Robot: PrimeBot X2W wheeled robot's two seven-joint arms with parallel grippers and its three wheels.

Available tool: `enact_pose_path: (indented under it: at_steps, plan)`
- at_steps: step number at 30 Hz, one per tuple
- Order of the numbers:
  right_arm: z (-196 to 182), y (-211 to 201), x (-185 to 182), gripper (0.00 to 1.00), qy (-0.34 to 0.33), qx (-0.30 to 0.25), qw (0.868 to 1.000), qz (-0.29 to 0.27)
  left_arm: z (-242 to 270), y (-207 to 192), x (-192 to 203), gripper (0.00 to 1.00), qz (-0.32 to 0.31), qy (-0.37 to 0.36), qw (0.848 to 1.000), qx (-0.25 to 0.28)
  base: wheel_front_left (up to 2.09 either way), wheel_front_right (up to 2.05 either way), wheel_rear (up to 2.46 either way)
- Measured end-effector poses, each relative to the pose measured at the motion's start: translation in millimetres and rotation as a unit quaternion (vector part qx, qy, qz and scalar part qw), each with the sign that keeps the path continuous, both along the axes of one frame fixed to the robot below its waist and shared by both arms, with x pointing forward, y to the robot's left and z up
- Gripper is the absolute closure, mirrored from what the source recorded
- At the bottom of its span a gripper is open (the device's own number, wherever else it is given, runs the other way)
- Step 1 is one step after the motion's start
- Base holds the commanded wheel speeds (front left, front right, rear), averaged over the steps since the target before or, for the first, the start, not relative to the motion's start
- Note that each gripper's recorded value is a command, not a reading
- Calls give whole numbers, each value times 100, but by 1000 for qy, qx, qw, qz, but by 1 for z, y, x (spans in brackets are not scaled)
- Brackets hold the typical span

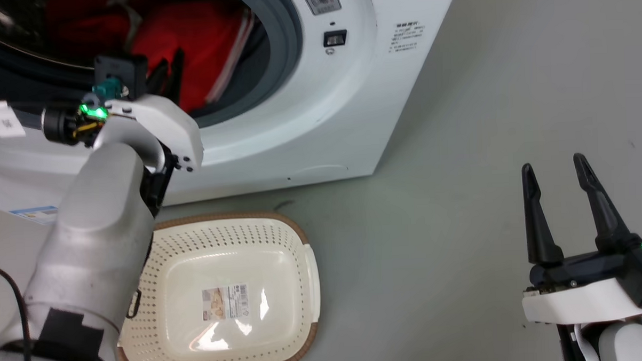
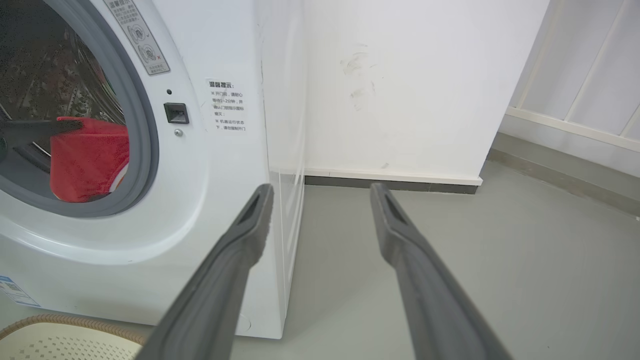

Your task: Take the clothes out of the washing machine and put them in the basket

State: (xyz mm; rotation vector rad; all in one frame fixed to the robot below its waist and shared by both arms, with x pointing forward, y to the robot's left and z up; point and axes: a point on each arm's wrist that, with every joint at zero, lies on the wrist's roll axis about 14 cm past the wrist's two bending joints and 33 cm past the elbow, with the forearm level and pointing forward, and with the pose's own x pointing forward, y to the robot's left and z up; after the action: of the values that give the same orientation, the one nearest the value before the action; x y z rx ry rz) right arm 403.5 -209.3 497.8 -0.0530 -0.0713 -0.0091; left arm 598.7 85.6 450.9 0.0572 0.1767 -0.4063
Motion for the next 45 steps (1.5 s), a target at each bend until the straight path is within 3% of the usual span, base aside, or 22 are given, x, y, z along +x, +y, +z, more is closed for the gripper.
enact_pose_path:
  at_steps: [9,10,28,38,45]
  plan:
    - [23,17,-19,0,-29,6,999,24,64,17,-51,100,9,-93,995,-20,0,0,0]
    - [29,21,-27,0,-37,6,999,30,86,22,-68,100,9,-124,992,-27,0,0,0]
    - [51,35,-60,0,-70,10,996,50,219,30,-162,100,2,-294,955,-35,0,0,0]
    - [55,35,-64,0,-76,11,996,50,245,30,-191,100,-1,-326,945,-30,0,0,0]
    - [51,36,-61,0,-70,12,996,50,229,28,-194,100,-2,-301,953,-29,0,0,0]
